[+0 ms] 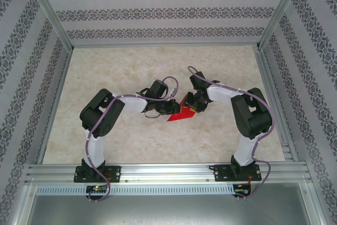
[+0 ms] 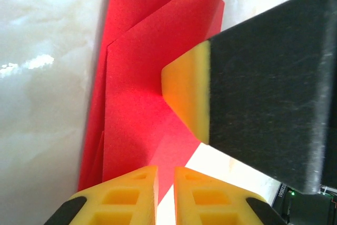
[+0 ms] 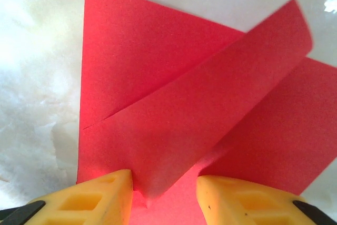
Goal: Fold a paper plane with a square sheet of paper (pick it up from the middle)
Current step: Fourth fold the wing at the center of the table.
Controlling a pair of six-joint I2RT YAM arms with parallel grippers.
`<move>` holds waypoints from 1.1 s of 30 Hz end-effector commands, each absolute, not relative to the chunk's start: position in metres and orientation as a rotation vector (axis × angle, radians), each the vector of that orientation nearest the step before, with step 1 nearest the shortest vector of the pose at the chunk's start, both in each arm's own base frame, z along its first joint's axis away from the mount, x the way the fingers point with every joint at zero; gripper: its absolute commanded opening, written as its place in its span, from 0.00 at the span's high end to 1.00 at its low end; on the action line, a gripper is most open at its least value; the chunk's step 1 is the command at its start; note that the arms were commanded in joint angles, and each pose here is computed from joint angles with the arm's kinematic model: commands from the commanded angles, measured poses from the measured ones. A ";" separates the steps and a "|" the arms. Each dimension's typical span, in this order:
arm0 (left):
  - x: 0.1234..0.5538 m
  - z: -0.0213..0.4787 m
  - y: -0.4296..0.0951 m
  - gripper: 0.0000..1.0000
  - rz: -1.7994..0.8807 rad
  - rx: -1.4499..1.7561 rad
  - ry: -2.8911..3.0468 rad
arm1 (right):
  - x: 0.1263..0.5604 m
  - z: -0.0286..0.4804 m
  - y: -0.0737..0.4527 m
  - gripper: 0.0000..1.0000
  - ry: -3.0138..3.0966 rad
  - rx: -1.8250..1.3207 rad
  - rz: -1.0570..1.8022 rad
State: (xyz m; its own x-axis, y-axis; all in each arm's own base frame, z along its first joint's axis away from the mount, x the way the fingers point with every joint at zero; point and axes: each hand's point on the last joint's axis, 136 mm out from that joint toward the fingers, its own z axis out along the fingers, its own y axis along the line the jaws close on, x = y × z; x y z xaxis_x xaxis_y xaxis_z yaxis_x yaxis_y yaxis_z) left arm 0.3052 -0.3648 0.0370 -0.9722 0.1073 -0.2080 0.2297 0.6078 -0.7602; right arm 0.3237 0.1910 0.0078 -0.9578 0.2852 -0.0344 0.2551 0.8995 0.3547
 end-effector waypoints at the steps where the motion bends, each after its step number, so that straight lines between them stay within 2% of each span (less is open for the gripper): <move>1: 0.304 0.034 -0.368 0.83 -1.261 0.314 2.708 | 0.290 -0.051 0.156 0.58 3.115 0.507 0.232; 23: 0.303 0.008 -0.350 0.89 -1.080 0.259 2.821 | 0.290 -0.055 0.160 0.54 3.137 0.503 0.247; 27: 0.300 0.004 -0.348 0.91 -1.065 0.259 2.841 | 0.301 -0.035 0.165 0.54 3.091 0.490 0.308; 33: 0.297 -0.005 -0.342 0.93 -1.021 0.272 2.882 | 0.330 0.034 0.181 0.53 2.896 0.403 0.536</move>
State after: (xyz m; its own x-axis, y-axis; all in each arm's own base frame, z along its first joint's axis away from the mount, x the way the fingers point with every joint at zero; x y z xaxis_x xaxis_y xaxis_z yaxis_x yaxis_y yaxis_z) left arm 0.3099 -0.3520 0.0209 -0.9778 0.1038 -0.1823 0.2014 0.7067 -0.6782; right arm 0.3252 0.1931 0.0202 -0.9580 0.2828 -0.0481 0.2448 0.8935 0.3766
